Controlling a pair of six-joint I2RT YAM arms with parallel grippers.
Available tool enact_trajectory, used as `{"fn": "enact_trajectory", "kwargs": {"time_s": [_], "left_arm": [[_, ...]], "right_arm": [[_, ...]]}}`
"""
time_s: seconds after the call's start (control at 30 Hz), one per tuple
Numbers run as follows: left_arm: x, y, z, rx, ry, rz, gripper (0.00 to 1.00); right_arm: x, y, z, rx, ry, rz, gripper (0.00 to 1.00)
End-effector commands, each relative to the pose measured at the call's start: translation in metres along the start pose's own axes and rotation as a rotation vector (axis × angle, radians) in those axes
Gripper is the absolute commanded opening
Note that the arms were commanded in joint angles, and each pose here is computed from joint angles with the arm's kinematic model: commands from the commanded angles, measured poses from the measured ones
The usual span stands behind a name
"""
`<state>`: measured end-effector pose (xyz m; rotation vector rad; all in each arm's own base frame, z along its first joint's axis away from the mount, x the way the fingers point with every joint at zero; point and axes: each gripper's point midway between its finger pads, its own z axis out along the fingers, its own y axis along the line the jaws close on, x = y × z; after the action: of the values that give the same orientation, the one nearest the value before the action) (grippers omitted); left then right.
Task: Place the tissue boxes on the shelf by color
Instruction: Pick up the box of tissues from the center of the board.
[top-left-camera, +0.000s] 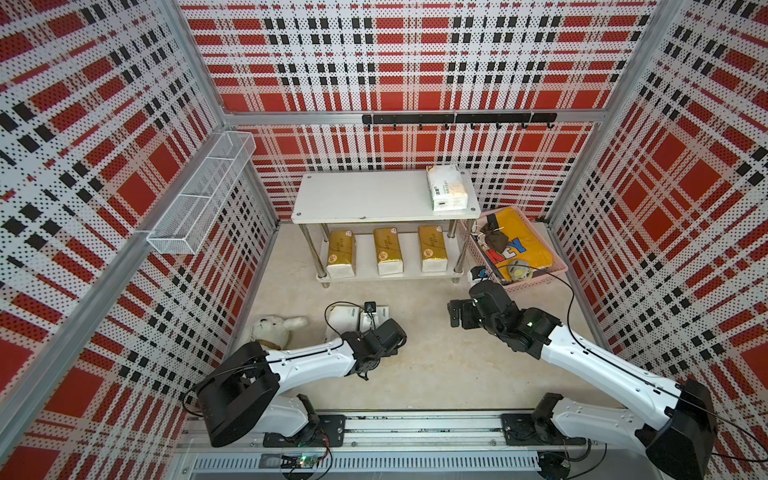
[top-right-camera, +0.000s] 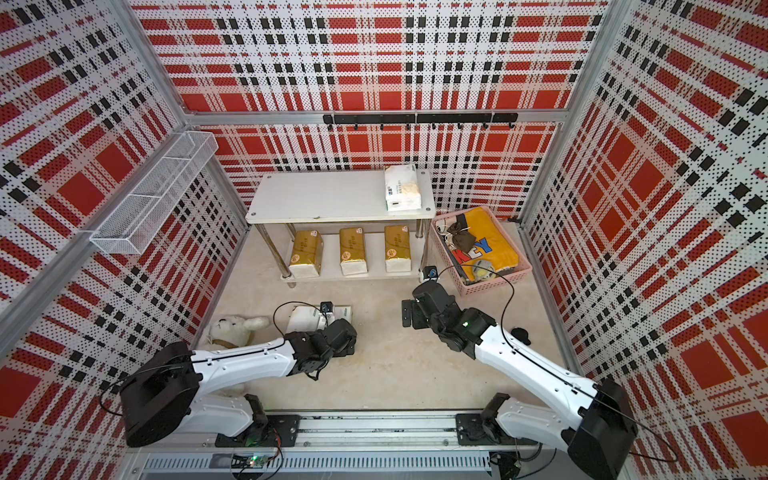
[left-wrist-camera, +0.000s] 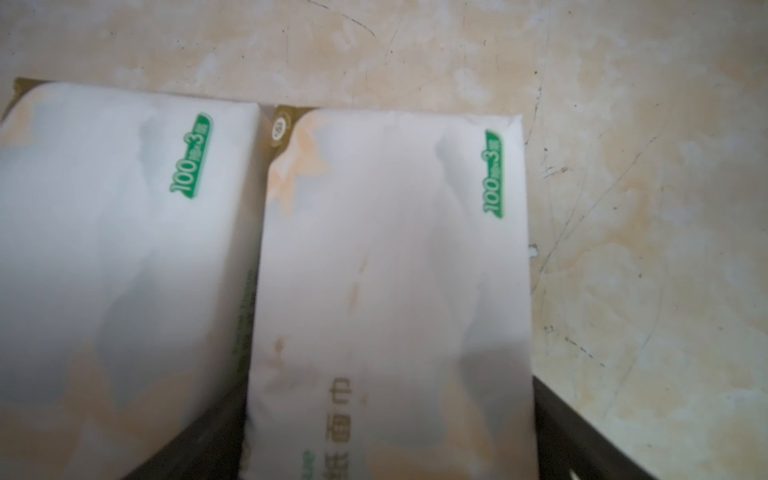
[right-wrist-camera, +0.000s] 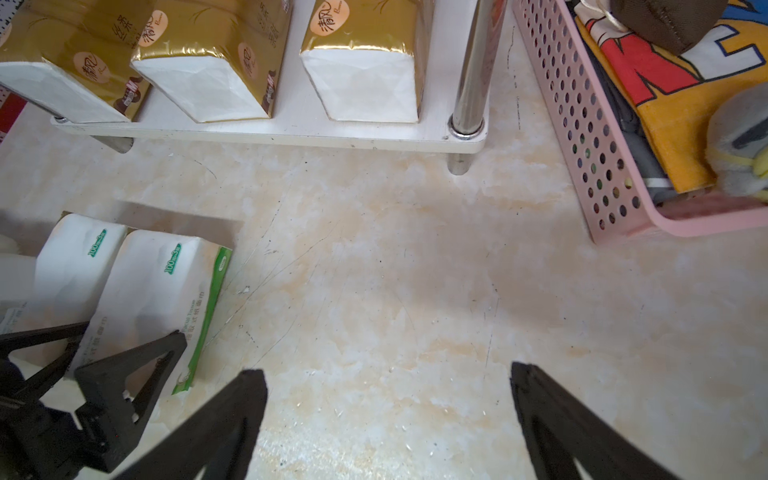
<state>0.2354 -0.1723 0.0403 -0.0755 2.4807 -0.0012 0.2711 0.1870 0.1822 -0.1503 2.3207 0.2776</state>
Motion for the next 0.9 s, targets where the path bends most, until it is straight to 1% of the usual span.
{"fn": "enact_trajectory", "kwargs": {"time_s": [0.0,0.2,0.33,0.57,0.7,0.87], "left_arm": [[0.008,-0.010,0.002,0.002,0.020,0.021,0.96],[0.021,-0.018,0.007,-0.012,0.032,0.039,0.97],[0.024,-0.023,0.005,0.021,0.036,0.023,0.98],[0.036,-0.020,0.001,0.031,0.051,-0.010,0.98],[0.046,-0.010,0.001,0.008,0.066,-0.035,0.97],[0.045,-0.009,-0.007,0.033,0.046,-0.070,0.98]], "right_arm": [[-0.014,0.007,-0.006,-0.020,-0.044,0.011,1.00],[-0.012,0.009,-0.003,-0.026,-0.037,0.003,1.00],[-0.011,0.011,-0.001,-0.027,-0.029,-0.002,1.00],[-0.012,0.013,0.002,-0.034,-0.030,-0.002,1.00],[-0.012,0.015,0.003,-0.034,-0.029,-0.005,1.00],[-0.012,0.016,0.004,-0.033,-0.029,-0.008,1.00]]}}
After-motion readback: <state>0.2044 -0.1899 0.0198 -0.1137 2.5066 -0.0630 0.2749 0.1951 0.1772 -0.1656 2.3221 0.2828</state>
